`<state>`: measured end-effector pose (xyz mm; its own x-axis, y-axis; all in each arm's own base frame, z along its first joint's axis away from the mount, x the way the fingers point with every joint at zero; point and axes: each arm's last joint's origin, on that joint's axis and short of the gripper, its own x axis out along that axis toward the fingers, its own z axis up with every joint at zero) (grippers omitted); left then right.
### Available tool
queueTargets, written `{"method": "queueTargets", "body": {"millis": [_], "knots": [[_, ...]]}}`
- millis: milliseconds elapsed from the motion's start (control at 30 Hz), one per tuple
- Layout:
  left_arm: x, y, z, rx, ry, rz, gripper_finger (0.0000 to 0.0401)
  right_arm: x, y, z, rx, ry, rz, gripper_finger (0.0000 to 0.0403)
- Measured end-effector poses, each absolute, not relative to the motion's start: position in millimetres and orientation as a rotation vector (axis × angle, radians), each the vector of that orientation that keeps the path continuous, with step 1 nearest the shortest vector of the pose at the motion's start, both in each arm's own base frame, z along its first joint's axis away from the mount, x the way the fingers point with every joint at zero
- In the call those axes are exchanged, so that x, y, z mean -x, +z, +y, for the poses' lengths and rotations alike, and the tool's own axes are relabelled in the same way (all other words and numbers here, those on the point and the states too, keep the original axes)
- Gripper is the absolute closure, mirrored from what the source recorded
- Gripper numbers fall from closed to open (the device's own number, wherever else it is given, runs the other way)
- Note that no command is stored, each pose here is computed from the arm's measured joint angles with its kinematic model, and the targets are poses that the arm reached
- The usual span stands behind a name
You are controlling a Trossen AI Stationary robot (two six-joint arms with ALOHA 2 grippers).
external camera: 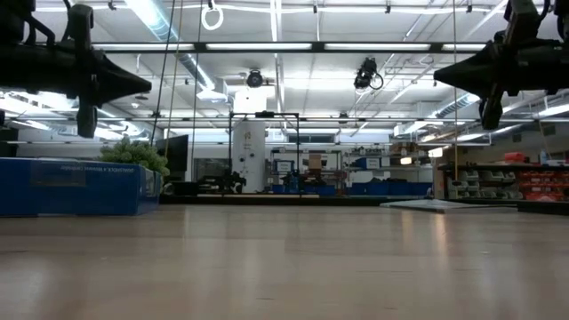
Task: Pick and place USB-C Cables
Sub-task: Return to Home Position
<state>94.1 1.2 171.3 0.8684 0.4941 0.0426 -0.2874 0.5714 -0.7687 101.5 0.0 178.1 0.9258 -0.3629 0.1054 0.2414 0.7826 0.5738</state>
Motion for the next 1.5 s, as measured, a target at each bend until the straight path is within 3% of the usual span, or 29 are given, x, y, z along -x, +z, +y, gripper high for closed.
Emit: {"method": "queueTargets", "body": {"millis": [167, 333, 467, 1500], "knots": [[-94.2, 171.0, 1.0, 0.65, 0.478, -0.21, 0.0365, -101.5, 177.8, 0.0, -0.571, -0.331, -0.21, 0.038], [-94.2, 172.2, 0.9, 0.255, 0.498, -0.121, 0.036, -101.6, 175.5, -0.2, -0.229, -0.372, -0.127, 0.0381], [-94.1, 173.4, 0.9, 0.13, 0.502, -0.1, 0.0359, -101.7, 175.5, -0.2, -0.099, -0.378, -0.102, 0.038], [-94.0, 174.4, 0.9, 0.132, 0.502, -0.11, 0.0358, -101.7, 175.5, -0.2, -0.079, -0.379, -0.098, 0.0379]]}}
